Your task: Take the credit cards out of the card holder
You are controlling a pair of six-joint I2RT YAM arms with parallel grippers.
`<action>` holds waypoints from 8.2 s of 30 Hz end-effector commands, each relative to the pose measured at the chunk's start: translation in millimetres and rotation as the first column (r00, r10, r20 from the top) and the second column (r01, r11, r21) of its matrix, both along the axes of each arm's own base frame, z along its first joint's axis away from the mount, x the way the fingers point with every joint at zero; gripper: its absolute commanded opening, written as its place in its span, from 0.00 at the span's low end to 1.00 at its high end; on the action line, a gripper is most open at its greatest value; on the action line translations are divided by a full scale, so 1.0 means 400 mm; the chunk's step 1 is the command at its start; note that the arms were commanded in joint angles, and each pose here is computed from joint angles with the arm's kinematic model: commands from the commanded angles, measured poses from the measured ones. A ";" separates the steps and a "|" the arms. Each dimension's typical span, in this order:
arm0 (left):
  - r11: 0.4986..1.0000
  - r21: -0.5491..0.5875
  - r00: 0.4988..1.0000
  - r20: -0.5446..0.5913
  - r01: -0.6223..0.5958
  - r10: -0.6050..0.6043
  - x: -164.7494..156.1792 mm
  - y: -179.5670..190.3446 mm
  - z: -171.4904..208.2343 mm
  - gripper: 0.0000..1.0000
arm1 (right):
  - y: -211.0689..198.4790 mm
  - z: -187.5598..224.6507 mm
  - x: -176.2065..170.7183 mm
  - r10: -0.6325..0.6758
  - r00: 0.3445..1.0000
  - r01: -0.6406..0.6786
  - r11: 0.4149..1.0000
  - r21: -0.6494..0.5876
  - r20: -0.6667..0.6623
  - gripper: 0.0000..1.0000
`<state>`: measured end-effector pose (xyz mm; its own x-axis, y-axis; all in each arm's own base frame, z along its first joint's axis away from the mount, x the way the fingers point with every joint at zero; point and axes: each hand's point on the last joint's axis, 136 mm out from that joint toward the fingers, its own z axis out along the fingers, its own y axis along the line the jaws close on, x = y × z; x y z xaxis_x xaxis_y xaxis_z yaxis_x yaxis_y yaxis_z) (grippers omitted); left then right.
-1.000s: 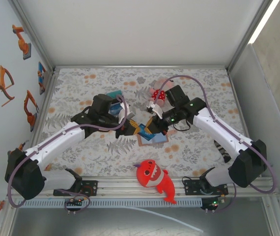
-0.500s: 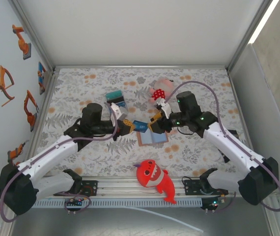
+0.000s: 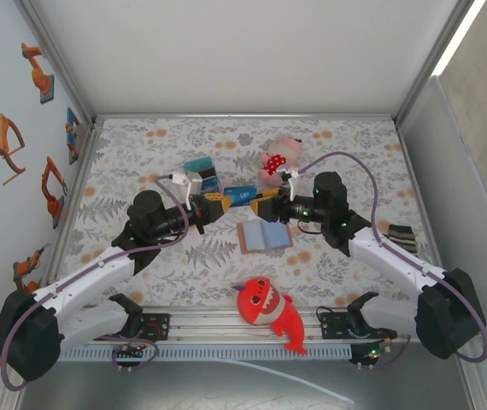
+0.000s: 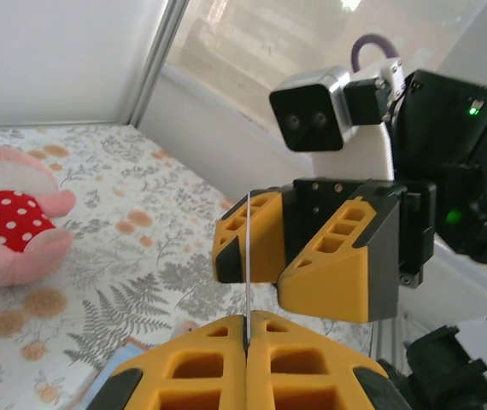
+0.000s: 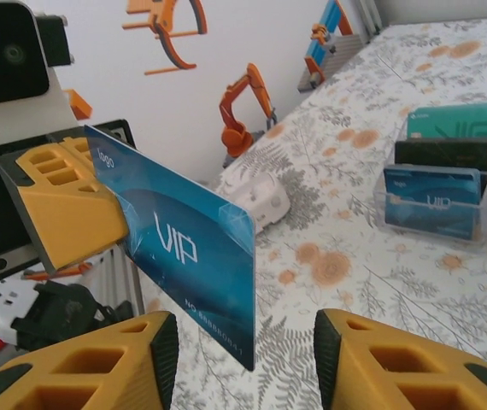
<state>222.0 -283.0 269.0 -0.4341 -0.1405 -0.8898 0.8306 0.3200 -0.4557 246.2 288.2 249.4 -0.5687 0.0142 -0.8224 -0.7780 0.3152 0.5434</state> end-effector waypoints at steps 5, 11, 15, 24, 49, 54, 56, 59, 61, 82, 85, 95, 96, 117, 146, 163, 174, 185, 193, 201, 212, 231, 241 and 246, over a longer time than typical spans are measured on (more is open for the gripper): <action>0.993 -0.108 0.999 0.004 0.040 -0.040 -0.007 -0.008 0.053 0.00 | 0.029 0.109 -0.023 0.113 0.990 -0.126 0.978 0.167 0.084 0.37; 0.992 -0.119 0.999 -0.014 0.038 -0.040 -0.002 -0.009 0.053 0.03 | 0.030 0.142 -0.043 0.153 0.981 -0.174 0.965 0.197 0.121 0.01; 0.995 -0.091 1.000 -0.009 0.028 -0.029 0.000 -0.004 0.055 0.29 | 0.024 0.148 -0.055 0.161 0.978 -0.184 0.963 0.196 0.130 0.00; 0.980 0.196 0.995 0.096 -0.023 0.004 -0.010 0.034 0.081 0.70 | 0.018 0.085 -0.062 0.163 0.984 -0.167 0.985 0.052 0.077 0.00; 0.788 0.456 0.892 -0.032 0.414 -0.450 -0.064 -0.055 0.060 0.47 | 0.012 0.070 -0.147 0.350 0.935 -0.347 0.937 -0.045 0.065 0.00; 0.773 0.456 0.883 -0.067 0.441 -0.465 -0.063 -0.061 0.037 0.47 | 0.012 0.070 -0.149 0.356 0.932 -0.353 0.934 -0.050 0.065 0.00; 0.766 0.452 0.877 -0.083 0.457 -0.474 -0.065 -0.063 0.031 0.47 | 0.012 0.072 -0.148 0.356 0.932 -0.354 0.934 -0.051 0.067 0.00; 0.758 0.447 0.869 -0.104 0.476 -0.484 -0.066 -0.068 0.022 0.46 | 0.013 0.072 -0.148 0.358 0.931 -0.355 0.933 -0.051 0.067 0.00; 0.754 0.444 0.865 -0.116 0.485 -0.488 -0.065 -0.073 0.016 0.32 | 0.014 0.069 -0.146 0.360 0.931 -0.357 0.933 -0.051 0.062 0.00; 0.707 0.695 0.971 0.052 0.131 -0.231 0.218 0.082 -0.149 0.00 | -0.095 -0.017 -0.016 -0.061 0.994 0.087 0.938 -0.336 0.089 0.65; 0.696 0.713 0.980 0.066 0.085 -0.188 0.278 0.114 -0.178 0.00 | -0.134 -0.029 0.017 -0.178 0.980 0.199 0.899 -0.391 0.089 0.67; 0.606 0.795 0.990 0.062 0.027 -0.125 0.392 0.186 -0.301 0.02 | -0.210 -0.050 0.067 -0.382 0.920 0.379 0.807 -0.452 0.088 0.69; 0.604 0.797 0.991 0.062 0.021 -0.117 0.402 0.193 -0.307 0.02 | -0.209 -0.051 0.067 -0.382 0.920 0.378 0.808 -0.452 0.087 0.69; 0.570 0.815 0.992 -0.033 0.099 -0.125 0.480 0.197 -0.402 0.03 | -0.224 -0.072 0.073 -0.409 0.908 0.399 0.787 -0.471 0.086 0.69; 0.554 0.828 0.988 -0.003 0.091 -0.157 0.480 0.192 -0.345 0.19 | -0.230 -0.053 0.079 -0.418 0.903 0.415 0.784 -0.462 0.102 0.69; 0.574 0.781 0.967 0.232 -0.248 0.102 0.374 0.262 -0.176 0.82 | -0.349 -0.046 0.094 -0.582 0.778 0.615 0.631 -0.473 0.235 0.71; 0.421 0.629 0.742 0.418 -0.653 0.524 0.350 0.439 -0.125 0.97 | -0.497 -0.058 0.083 -0.768 0.561 0.804 0.415 -0.427 0.310 1.00; 0.209 0.533 0.479 0.439 -0.820 0.760 0.329 0.605 -0.178 0.97 | -0.560 -0.107 0.086 -0.810 0.474 0.841 0.300 -0.450 0.345 1.00; 0.135 0.496 0.378 0.429 -0.858 0.820 0.327 0.667 -0.217 0.97 | -0.655 -0.134 0.091 -0.860 0.293 0.898 0.097 -0.428 0.418 1.00; 0.151 0.431 0.360 0.458 -0.890 0.813 0.343 0.692 -0.273 0.97 | -0.713 -0.190 0.120 -0.865 0.270 0.894 0.061 -0.444 0.423 1.00; 0.192 0.434 0.397 0.451 -0.880 0.799 0.388 0.693 -0.295 0.97 | -0.789 -0.234 0.158 -0.890 0.186 0.915 0.003 -0.403 0.417 1.00; 0.291 0.435 0.469 0.389 -0.852 0.793 0.381 0.653 -0.407 0.97 | -0.851 -0.247 0.178 -0.887 0.125 0.925 -0.058 -0.376 0.445 1.00; 0.284 0.485 0.467 0.312 -0.827 0.828 0.428 0.682 -0.459 0.97 | -0.852 -0.263 0.201 -0.883 0.137 0.931 -0.039 -0.363 0.448 1.00; 0.342 0.495 0.495 0.216 -0.798 0.842 0.434 0.702 -0.467 0.97 | -0.850 -0.257 0.228 -0.863 0.144 0.947 -0.022 -0.321 0.485 0.99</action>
